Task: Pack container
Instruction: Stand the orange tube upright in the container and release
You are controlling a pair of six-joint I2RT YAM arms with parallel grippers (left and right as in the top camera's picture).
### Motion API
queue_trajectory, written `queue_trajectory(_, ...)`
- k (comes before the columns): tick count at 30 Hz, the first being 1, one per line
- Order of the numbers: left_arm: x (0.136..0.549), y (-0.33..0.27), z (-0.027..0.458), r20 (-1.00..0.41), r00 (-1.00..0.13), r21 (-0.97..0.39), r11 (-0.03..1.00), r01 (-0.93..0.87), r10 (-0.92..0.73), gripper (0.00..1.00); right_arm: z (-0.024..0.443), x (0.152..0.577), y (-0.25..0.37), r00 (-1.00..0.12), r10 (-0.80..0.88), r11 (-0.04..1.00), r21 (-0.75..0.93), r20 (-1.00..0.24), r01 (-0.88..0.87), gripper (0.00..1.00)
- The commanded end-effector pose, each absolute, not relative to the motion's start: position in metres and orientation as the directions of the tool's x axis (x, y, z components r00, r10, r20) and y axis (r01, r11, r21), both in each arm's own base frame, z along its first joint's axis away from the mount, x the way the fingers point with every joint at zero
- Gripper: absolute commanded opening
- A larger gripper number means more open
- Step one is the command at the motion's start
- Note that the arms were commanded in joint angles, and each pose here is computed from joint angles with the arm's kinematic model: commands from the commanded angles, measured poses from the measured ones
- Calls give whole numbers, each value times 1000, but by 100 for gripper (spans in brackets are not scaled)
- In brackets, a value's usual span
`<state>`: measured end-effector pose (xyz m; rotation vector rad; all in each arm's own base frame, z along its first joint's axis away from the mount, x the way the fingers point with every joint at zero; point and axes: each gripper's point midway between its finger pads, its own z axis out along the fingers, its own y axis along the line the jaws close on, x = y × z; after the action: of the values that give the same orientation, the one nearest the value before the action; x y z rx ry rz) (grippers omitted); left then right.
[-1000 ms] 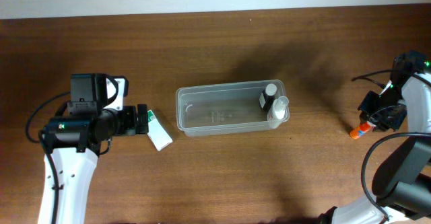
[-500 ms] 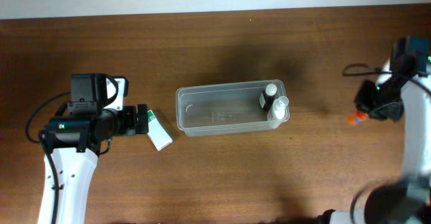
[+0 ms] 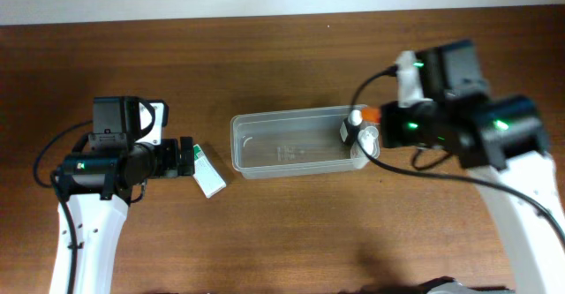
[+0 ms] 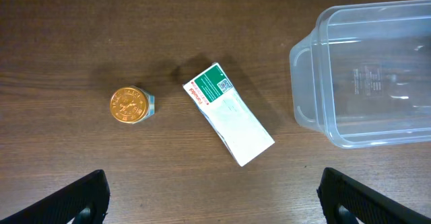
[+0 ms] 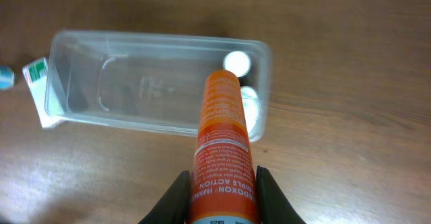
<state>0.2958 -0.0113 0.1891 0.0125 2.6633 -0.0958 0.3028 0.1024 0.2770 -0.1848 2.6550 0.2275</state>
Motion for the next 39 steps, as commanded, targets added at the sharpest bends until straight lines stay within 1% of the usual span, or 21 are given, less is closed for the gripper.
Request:
queue_trajectory(1, 300, -11, 195, -472, -881, -76, 997, 22, -16, 99, 252, 315, 123, -903, -151, 970, 118, -402, -214, 20)
queue_trajectory(5, 300, -11, 195, -473, -881, -76, 997, 22, -16, 99, 218, 333, 134, -929, -172, 970, 107, -328, -218, 20)
queue_trajectory(6, 300, -11, 195, -473, -881, -76, 997, 23, -16, 99, 201, 343, 137, -939, -176, 971, 103, -296, -215, 20)
queue_trajectory(12, 300, -11, 195, -473, -881, -76, 997, 22, -16, 99, 155, 370, 147, -947, -208, 968, 88, -244, -235, 20)
queue_trajectory(20, 300, -11, 195, -472, -881, -76, 997, 23, -16, 99, 118, 385, 147, -959, -209, 973, 57, -193, -223, 20)
queue_trajectory(24, 300, -11, 195, -472, -881, -76, 997, 23, -16, 100, 114, 387, 146, -959, -209, 974, 47, -189, -222, 20)
queue_trajectory(25, 300, -11, 195, -472, -881, -76, 997, 23, -16, 99, 113, 387, 146, -959, -210, 974, 47, -189, -222, 21)
queue_trajectory(26, 300, -11, 195, -472, -881, -76, 997, 22, -16, 99, 113, 387, 146, -959, -210, 974, 47, -189, -222, 27)
queue_trajectory(27, 300, -11, 195, -472, -881, -76, 997, 22, -16, 99, 113, 387, 146, -959, -210, 974, 47, -189, -222, 37)
queue_trajectory(28, 300, -11, 195, -472, -881, -76, 997, 22, -16, 99, 113, 387, 146, -959, -210, 974, 47, -188, -222, 44)
queue_trajectory(39, 299, -11, 195, -469, -883, -77, 997, 22, -16, 99, 119, 385, 146, -958, -210, 974, 49, -196, -223, 45)
